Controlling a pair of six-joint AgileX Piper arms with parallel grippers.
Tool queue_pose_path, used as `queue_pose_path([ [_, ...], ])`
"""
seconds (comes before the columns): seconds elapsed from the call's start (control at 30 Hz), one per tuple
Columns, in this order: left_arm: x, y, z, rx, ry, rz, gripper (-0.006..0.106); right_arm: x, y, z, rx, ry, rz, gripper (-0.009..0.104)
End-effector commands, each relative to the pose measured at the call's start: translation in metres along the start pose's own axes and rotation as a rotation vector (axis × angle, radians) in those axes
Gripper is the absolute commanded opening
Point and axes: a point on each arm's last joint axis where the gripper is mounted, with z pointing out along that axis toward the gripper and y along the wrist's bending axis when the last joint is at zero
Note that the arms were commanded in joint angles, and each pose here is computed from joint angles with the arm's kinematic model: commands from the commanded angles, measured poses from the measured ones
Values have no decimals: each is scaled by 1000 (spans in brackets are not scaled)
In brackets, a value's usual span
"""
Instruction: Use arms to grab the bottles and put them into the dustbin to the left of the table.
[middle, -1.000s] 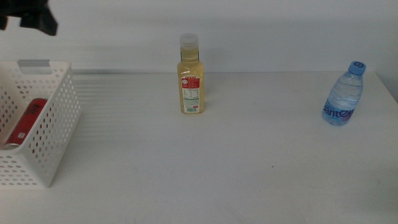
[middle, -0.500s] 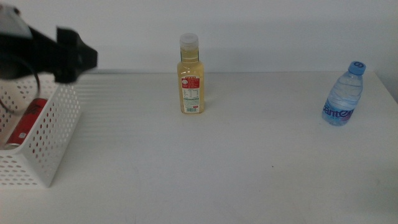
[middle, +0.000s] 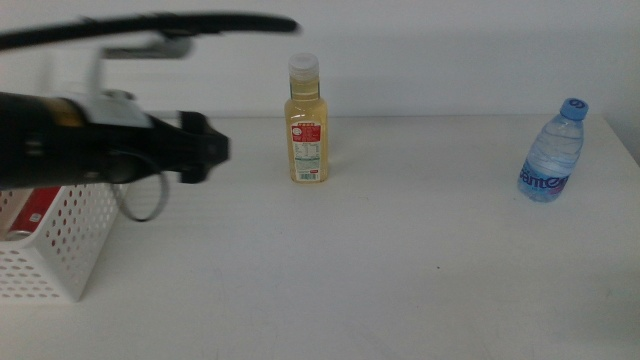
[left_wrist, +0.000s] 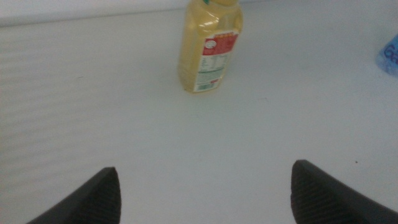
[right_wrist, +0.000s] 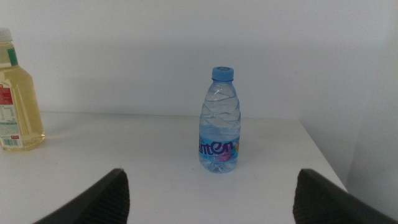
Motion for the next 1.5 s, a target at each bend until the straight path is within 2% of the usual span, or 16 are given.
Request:
queue_pose_path([
  [0.0, -16, -9, 6, 33, -120, 12, 90, -11, 0, -3, 5, -110, -9, 72],
  [0.33, -1, -38, 94, 83, -193, 14, 90, -11, 0, -3, 5, -110, -9, 72],
  [0.63, 18, -40, 155, 58, -322, 28, 90, -11, 0, -3, 5, -110, -9, 72],
  [0.83, 23, -35, 178, 25, -457, 69, 90, -11, 0, -3, 5, -110, -9, 72],
  [0.97, 23, -32, 193, -1, -481, 37, 90, -11, 0, -3, 5, -110, -9, 72],
  [1.3, 13, -30, 222, -77, -500, 88, 90, -11, 0, -3, 5, -110, -9, 72],
  [1.47, 6, -27, 233, -92, -513, 72, 90, -11, 0, -3, 5, -110, -9, 72],
])
